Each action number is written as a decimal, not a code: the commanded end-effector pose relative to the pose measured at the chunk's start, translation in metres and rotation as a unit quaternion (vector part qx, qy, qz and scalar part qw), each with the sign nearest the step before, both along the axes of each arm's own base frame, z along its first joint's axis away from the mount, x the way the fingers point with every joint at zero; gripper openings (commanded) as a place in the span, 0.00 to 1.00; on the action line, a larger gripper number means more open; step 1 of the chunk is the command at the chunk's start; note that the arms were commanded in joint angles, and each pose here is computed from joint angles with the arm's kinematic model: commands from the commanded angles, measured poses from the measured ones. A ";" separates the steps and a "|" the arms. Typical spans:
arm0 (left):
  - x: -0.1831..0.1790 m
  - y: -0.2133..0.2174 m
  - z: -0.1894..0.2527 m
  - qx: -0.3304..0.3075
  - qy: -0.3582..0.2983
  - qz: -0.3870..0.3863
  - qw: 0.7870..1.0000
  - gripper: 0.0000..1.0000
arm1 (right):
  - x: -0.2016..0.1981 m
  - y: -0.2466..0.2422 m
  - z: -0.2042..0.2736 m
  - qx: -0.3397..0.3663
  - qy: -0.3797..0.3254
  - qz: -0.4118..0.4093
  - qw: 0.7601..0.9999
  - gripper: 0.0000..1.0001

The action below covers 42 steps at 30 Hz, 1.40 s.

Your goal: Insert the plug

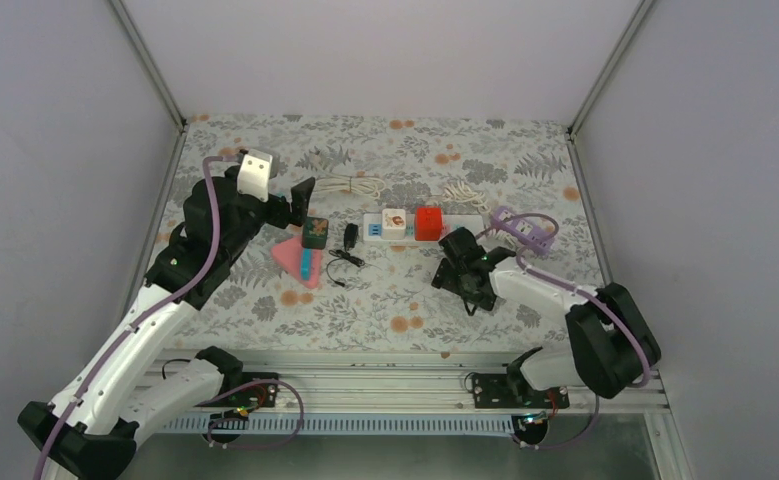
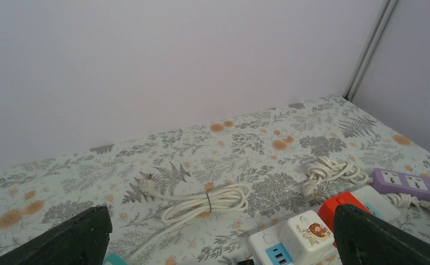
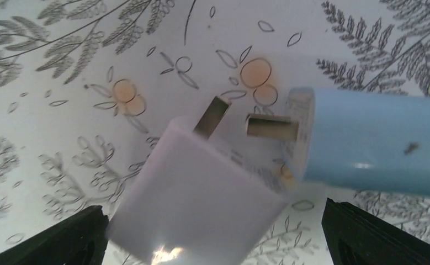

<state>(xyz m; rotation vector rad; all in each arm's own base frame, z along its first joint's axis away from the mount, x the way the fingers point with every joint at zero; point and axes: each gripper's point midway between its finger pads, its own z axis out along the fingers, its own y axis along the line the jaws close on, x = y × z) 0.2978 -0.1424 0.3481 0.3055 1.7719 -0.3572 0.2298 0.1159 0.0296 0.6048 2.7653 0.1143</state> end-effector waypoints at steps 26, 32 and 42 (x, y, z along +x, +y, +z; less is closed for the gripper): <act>0.003 -0.009 -0.005 -0.018 0.011 -0.016 1.000 1.00 | 0.053 0.031 0.041 0.017 -0.099 0.128 0.987 0.68; -0.003 -0.042 0.035 -0.128 -0.014 -0.101 0.986 1.00 | 0.065 0.065 0.115 0.146 -0.181 0.160 0.959 0.70; -0.058 -0.090 0.065 -0.096 -0.253 -0.318 0.909 1.00 | 0.061 0.114 0.274 0.353 -0.295 0.265 0.848 0.71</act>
